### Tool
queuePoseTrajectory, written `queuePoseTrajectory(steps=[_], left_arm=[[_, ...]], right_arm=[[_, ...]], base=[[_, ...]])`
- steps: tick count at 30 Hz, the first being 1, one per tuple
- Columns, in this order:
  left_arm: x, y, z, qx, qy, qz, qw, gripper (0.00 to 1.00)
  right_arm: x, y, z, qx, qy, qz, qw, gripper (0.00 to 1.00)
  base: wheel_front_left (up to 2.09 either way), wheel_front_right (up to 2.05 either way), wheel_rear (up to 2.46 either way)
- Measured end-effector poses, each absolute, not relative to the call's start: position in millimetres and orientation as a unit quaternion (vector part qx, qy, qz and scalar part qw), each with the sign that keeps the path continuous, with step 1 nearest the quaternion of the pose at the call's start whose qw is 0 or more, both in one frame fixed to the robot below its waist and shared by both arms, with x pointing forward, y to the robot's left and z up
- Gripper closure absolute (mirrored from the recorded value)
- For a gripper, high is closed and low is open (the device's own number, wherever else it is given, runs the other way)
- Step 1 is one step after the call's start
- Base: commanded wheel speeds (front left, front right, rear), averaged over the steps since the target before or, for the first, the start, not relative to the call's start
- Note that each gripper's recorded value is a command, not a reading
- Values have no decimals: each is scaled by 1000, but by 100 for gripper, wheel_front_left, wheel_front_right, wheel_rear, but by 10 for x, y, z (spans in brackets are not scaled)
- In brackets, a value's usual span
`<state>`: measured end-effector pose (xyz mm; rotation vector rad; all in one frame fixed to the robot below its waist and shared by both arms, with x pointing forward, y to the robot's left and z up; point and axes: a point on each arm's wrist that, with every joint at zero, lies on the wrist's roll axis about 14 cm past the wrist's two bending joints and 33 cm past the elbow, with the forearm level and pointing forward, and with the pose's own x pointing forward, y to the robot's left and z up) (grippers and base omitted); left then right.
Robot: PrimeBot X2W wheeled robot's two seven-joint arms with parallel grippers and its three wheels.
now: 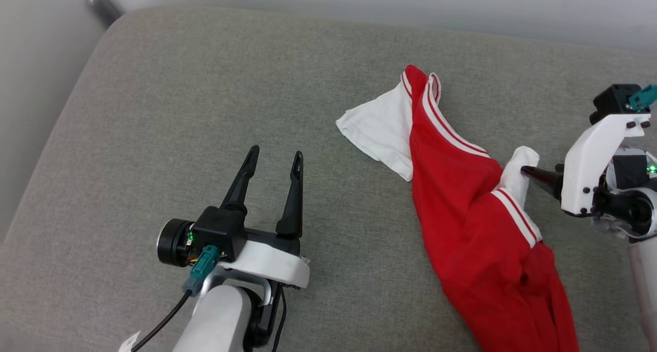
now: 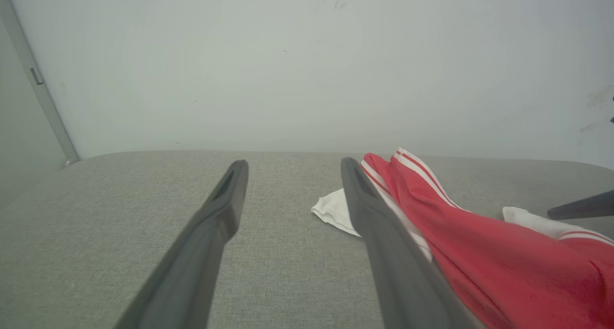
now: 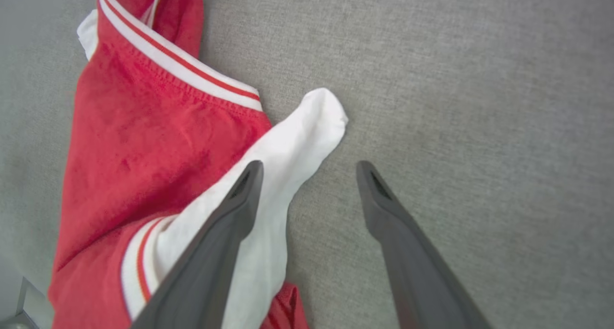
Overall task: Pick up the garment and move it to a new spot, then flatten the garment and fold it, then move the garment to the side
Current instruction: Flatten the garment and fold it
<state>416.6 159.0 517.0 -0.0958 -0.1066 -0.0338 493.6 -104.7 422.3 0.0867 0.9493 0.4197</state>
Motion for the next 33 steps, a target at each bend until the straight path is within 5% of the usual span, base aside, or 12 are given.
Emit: queuePoseTrajectory(steps=[8,9,10,11,12,13,18,26,33], left_arm=[[4172,1723,5067,-50,-39,7,998,0],[4174,1723,5064,-52,-38,7,998,0],[4177,1723,5061,-53,-38,8,998,0],[4182,1720,5059,-53,-38,8,998,0],[4189,1718,5060,-53,-38,8,998,0],[4197,1713,5064,-54,-38,8,998,0],[4229,1684,5080,-56,-41,4,998,0],[4242,1631,5121,-53,-48,-4,997,0],[4216,1497,5144,-60,-51,-23,997,0]], right_arm=[[4802,-913,3745,8,537,216,816,0],[4793,-915,3718,8,541,215,813,16],[4785,-914,3700,7,543,216,811,51],[4775,-905,3686,11,546,217,809,62],[4769,-905,3676,15,547,217,808,91],[4766,-906,3667,13,546,217,809,100],[4814,-876,3729,-2,525,228,820,100],[5231,-1171,4453,-57,402,214,889,100],[5083,-1947,4811,-52,361,128,922,100]], base=[[0,0,0],[0,0,0],[0,0,0],[0,0,0],[0,0,0],[0,0,0],[0,0,0],[0,0,0],[0,0,0]])
